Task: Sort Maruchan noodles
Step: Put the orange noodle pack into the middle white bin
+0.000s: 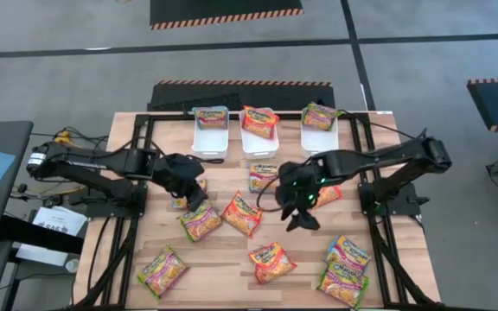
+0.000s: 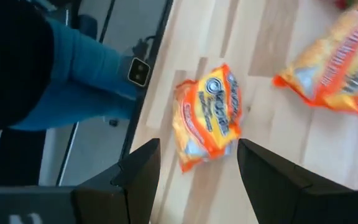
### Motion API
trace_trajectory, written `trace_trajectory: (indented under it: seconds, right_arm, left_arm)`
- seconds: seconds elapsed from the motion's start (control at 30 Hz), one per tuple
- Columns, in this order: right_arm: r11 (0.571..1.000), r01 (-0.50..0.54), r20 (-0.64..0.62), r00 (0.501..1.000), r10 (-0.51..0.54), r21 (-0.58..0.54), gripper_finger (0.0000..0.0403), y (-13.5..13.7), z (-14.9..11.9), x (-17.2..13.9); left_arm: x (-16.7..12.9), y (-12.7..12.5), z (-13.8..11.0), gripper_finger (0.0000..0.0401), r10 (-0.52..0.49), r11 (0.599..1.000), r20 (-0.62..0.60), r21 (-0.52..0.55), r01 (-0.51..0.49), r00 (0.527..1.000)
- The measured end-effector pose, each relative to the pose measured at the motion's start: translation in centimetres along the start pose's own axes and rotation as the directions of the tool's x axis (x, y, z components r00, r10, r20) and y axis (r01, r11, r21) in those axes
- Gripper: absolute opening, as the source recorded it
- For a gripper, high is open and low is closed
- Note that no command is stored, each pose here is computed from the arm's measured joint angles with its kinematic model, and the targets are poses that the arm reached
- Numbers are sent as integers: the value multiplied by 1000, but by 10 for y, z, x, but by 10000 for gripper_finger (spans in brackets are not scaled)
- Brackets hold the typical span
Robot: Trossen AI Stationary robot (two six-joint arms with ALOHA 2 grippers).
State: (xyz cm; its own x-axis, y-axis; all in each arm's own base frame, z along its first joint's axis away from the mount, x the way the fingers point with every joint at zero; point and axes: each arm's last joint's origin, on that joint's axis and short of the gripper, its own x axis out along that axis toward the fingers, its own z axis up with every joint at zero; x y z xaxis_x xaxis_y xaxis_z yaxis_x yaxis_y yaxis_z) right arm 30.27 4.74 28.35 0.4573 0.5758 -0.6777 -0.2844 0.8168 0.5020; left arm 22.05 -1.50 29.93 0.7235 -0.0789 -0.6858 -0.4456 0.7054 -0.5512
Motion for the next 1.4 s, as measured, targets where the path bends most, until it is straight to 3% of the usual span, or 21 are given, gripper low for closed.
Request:
trace_trajectory:
  seconds: [0.3,0.53,1.07,1.4]
  right_arm:
    - [997,-26,-69,997,21,-69,239,-16,2,63]
    - [999,-19,-117,993,13,-51,239,-37,-1,102]
    - [994,31,-189,981,-50,-101,239,-32,-19,153]
    - [980,189,-245,949,-197,-54,229,-38,-30,168]
  left_arm:
    - [0,-4,-4,0,0,1000,12,11,0,1000]
    - [0,-4,-4,0,4,1000,18,3,-4,1000]
    - [0,-7,-8,0,-12,999,-13,35,12,1000]
    - [0,-8,-7,0,-21,999,-4,50,21,1000]
